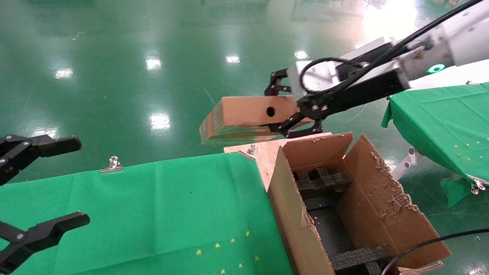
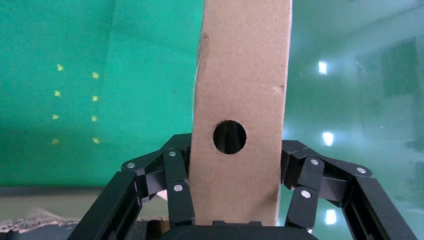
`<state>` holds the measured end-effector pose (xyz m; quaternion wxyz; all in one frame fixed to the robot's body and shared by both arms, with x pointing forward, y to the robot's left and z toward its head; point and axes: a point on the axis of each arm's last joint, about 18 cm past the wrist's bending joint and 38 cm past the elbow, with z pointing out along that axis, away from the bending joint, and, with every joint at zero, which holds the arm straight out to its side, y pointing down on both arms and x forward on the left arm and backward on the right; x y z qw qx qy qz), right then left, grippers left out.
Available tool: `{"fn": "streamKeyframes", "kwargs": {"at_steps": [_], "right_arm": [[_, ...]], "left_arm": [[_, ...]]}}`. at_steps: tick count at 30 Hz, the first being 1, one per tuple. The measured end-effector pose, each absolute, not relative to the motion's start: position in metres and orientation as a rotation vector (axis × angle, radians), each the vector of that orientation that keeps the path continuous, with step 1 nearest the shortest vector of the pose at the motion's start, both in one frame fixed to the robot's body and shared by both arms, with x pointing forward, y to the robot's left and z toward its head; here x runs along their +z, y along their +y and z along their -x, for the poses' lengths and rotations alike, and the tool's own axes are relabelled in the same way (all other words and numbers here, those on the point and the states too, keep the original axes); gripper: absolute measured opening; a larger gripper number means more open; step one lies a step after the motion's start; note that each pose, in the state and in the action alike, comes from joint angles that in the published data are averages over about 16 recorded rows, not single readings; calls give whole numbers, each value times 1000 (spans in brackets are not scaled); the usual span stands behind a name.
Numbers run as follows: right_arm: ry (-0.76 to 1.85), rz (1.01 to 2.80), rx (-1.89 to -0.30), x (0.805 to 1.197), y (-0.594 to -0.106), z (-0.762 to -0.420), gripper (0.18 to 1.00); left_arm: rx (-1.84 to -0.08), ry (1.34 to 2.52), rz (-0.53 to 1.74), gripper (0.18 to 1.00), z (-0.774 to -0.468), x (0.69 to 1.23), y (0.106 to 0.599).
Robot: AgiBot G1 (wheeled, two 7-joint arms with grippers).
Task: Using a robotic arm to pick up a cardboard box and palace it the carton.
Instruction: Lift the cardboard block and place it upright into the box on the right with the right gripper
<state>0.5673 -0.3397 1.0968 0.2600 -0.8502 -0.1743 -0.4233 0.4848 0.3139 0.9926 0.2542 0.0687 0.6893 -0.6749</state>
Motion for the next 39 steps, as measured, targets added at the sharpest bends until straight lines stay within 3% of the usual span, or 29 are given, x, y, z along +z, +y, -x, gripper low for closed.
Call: {"fn": "streamKeyframes", "kwargs": {"at_steps": [12, 25, 39], "right_arm": [[-210, 2308, -1194, 1098, -423, -543, 320], [205, 2315, -1187, 1053, -526, -503, 317], [466, 2258, -1120, 1017, -568, -485, 313]], "left_arm": [[-1833, 1873, -187, 1001, -485, 993, 314], [-1833, 1873, -187, 1001, -485, 993, 314], [-1834, 1872, -186, 1001, -485, 993, 314]]}}
